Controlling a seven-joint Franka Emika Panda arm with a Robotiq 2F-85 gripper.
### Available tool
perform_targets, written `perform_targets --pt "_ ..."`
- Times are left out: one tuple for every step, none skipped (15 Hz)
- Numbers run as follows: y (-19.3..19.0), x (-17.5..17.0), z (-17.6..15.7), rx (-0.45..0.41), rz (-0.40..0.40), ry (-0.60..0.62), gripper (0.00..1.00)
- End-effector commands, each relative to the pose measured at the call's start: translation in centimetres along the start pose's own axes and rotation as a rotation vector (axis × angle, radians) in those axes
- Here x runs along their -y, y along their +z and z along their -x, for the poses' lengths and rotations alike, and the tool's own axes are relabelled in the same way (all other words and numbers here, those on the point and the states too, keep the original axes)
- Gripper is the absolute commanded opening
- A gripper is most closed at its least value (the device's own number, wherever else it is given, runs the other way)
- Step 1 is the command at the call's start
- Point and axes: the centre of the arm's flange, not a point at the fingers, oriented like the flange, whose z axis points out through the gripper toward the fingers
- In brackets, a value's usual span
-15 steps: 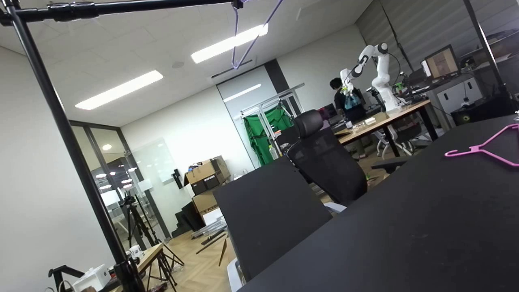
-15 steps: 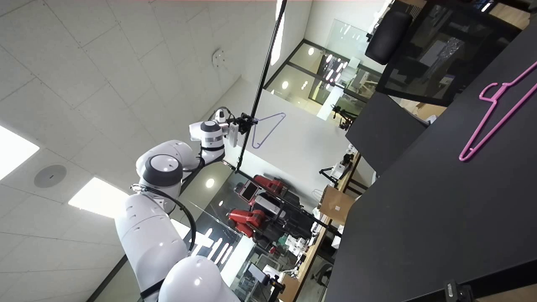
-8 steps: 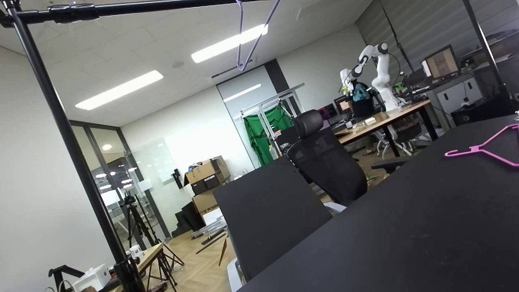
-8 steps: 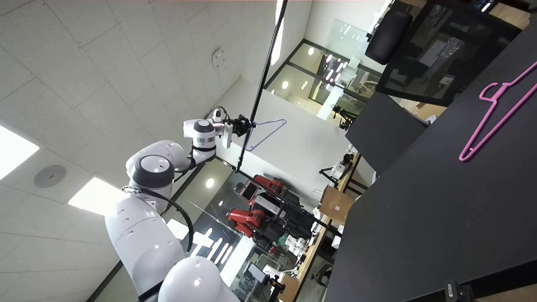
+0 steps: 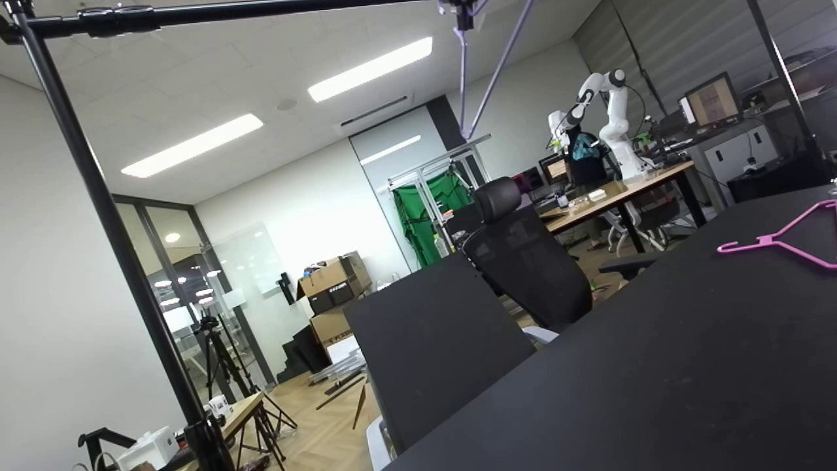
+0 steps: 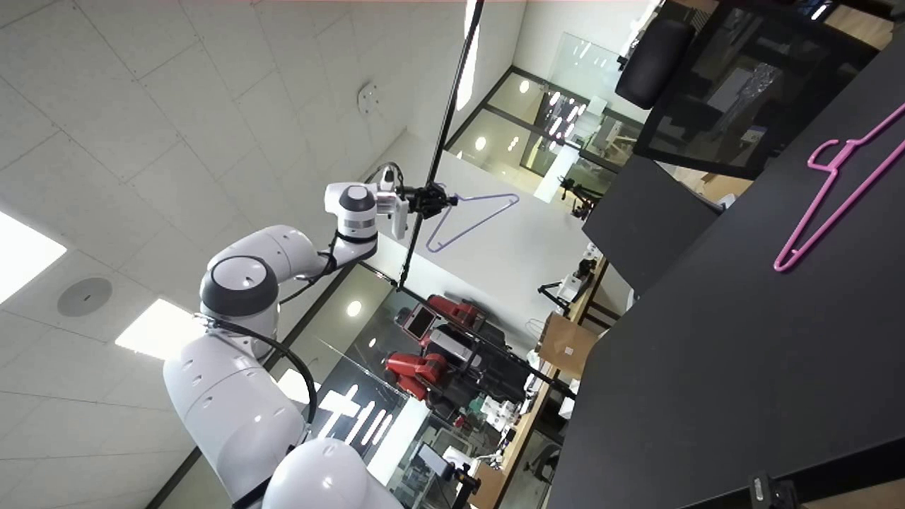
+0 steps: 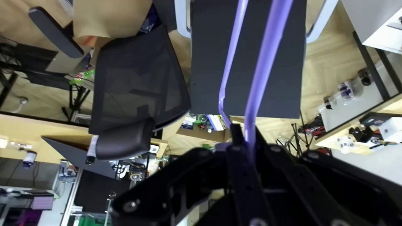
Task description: Unhang the hanger from the rail
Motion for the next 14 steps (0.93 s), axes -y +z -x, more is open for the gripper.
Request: perform_targets --pt "4.4 -4.8 3.4 0.018 0.153 0.087 0.02" --pt "6.2 -6.2 4.1 0.023 0.210 0.094 0.02" --pt "8.4 -7.9 5.2 0.026 0.273 0.092 0.02" --pt "10.2 -9.2 6.1 0.041 0.332 0.095 0.02" --pt "12.5 -10.6 7.5 0.057 0.386 0.095 0.02" --pt "14.4 -11.7 8.8 0.081 0.422 0.094 0.02" --pt "16.4 -12.8 10.3 0.107 0.461 0.095 0.02" --pt "18.1 -13.6 11.8 0.130 0.493 0.093 0.02" --pt "19.9 -14.5 13.2 0.157 0.527 0.090 0.02" --pt "21.6 -15.3 14.7 0.179 0.563 0.085 0.02" --pt "23.1 -16.0 16.0 0.201 0.594 0.077 0.02" --pt "24.5 -16.6 17.2 0.229 0.618 0.070 0.02" --pt "25.7 -17.1 18.4 0.271 0.644 0.068 0.02" --pt "24.5 -16.9 16.9 0.247 0.591 0.051 0.08"
